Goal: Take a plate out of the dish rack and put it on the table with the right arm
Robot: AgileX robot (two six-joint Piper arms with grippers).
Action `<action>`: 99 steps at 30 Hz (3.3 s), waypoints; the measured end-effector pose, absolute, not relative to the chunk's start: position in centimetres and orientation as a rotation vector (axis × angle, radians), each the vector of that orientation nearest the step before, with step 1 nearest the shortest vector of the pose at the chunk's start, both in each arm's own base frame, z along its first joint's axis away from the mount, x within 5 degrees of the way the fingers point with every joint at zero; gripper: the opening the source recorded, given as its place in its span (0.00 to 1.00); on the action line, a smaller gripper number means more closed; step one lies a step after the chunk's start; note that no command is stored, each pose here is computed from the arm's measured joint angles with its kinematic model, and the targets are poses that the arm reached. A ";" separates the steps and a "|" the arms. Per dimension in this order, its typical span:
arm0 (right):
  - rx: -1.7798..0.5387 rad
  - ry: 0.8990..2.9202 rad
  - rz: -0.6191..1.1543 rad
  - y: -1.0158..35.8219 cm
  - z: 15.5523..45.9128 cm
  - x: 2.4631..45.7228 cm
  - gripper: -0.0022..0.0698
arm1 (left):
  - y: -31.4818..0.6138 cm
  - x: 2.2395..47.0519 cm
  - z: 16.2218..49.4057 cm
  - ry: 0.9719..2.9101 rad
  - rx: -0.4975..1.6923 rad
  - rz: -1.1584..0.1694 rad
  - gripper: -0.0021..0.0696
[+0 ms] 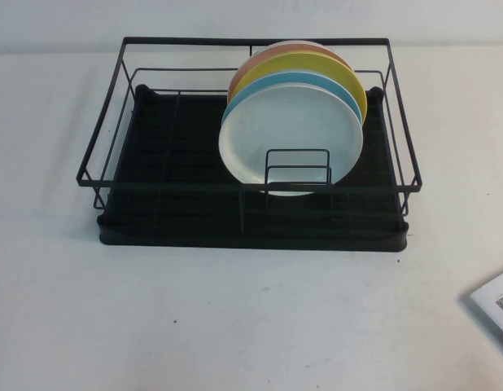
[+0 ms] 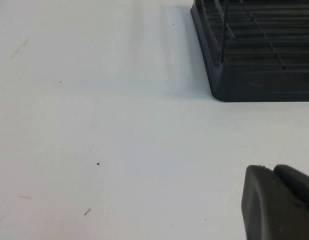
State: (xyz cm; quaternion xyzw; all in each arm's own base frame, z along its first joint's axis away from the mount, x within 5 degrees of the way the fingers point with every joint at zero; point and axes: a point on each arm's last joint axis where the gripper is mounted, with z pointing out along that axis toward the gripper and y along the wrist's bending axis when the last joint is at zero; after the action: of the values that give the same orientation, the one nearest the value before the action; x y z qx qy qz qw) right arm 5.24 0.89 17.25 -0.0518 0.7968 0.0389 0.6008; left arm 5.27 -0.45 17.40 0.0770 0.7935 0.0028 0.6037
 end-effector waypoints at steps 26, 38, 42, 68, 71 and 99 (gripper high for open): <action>0.197 1.692 0.466 1.5 18.7 5.4 0.00 | -0.5 5.3 17.4 1.837 0.178 0.007 0.02; 0.540 1.496 0.759 1.0 20.0 5.6 0.00 | -0.5 5.3 17.4 1.837 0.178 0.007 0.02; 0.520 1.543 0.796 1.4 19.8 5.5 0.00 | -0.5 5.3 17.4 1.837 0.178 0.007 0.02; -0.330 2.101 0.441 5.0 34.6 21.9 0.00 | -0.5 5.3 17.4 1.837 0.178 0.007 0.02; -0.446 2.096 0.445 5.5 35.2 24.1 0.00 | -0.5 5.3 17.4 1.837 0.178 0.007 0.02; -1.368 1.727 0.326 16.0 34.0 33.3 0.41 | -0.5 5.3 17.4 1.837 0.178 0.007 0.02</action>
State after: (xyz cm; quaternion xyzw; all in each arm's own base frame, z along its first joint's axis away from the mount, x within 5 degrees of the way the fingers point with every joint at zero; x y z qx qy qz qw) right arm 33.26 16.05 33.95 -0.5513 0.6957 0.1315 0.4414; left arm 5.27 -0.45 17.40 0.0770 0.7935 0.0028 0.6037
